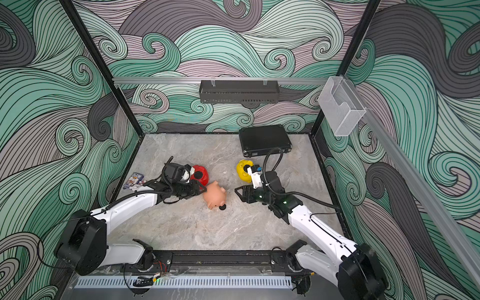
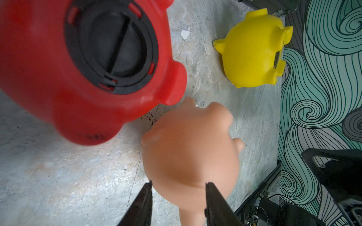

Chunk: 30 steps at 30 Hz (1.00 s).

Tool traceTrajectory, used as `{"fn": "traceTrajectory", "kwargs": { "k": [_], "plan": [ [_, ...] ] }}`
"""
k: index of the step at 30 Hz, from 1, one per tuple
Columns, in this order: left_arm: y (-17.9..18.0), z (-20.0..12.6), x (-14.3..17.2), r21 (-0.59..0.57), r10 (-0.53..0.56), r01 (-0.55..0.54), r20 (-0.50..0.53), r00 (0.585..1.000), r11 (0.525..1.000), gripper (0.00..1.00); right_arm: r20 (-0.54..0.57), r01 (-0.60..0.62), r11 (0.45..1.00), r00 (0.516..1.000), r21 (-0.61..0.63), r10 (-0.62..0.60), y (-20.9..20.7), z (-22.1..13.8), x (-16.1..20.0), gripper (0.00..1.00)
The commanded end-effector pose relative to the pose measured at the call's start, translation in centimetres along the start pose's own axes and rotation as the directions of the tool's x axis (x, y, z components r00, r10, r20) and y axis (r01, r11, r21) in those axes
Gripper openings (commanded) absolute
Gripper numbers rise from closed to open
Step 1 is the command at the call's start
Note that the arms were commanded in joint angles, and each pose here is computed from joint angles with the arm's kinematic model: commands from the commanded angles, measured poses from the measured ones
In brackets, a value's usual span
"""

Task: Close piggy banks
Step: Turn over the piggy bank at the center of the board.

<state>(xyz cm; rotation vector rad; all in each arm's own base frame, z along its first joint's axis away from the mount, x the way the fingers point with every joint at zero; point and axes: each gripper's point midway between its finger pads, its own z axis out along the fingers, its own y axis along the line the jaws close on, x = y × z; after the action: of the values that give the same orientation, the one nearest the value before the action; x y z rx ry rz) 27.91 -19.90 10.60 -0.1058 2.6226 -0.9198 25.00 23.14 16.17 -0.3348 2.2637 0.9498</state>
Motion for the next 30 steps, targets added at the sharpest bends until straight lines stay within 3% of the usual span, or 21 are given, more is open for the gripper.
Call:
{"fn": "traceTrajectory", "kwargs": {
  "k": [1,7,20,30],
  "plan": [
    [0.8,-0.9,0.6,-0.027,-0.027,0.027,0.011,1.0,0.999,0.45,0.031,-0.004,1.0,0.999,-0.019,0.004,1.0,1.0,-1.0,0.64],
    [0.5,-1.5,1.3,0.02,-0.052,0.051,0.027,0.998,0.998,0.47,0.066,0.019,1.0,0.998,-0.013,-0.018,2.2,2.8,-1.9,0.65],
    [-1.2,-1.0,1.8,0.126,-0.063,0.065,-0.019,0.998,0.99,0.61,0.174,0.075,0.996,0.982,-0.043,-0.066,3.6,7.8,-4.8,0.67],
    [-0.9,-0.4,2.5,0.132,-0.075,0.081,-0.052,0.996,0.988,0.61,0.165,0.048,0.995,0.986,-0.089,-0.033,3.8,11.5,-4.4,0.67]
  ]
}}
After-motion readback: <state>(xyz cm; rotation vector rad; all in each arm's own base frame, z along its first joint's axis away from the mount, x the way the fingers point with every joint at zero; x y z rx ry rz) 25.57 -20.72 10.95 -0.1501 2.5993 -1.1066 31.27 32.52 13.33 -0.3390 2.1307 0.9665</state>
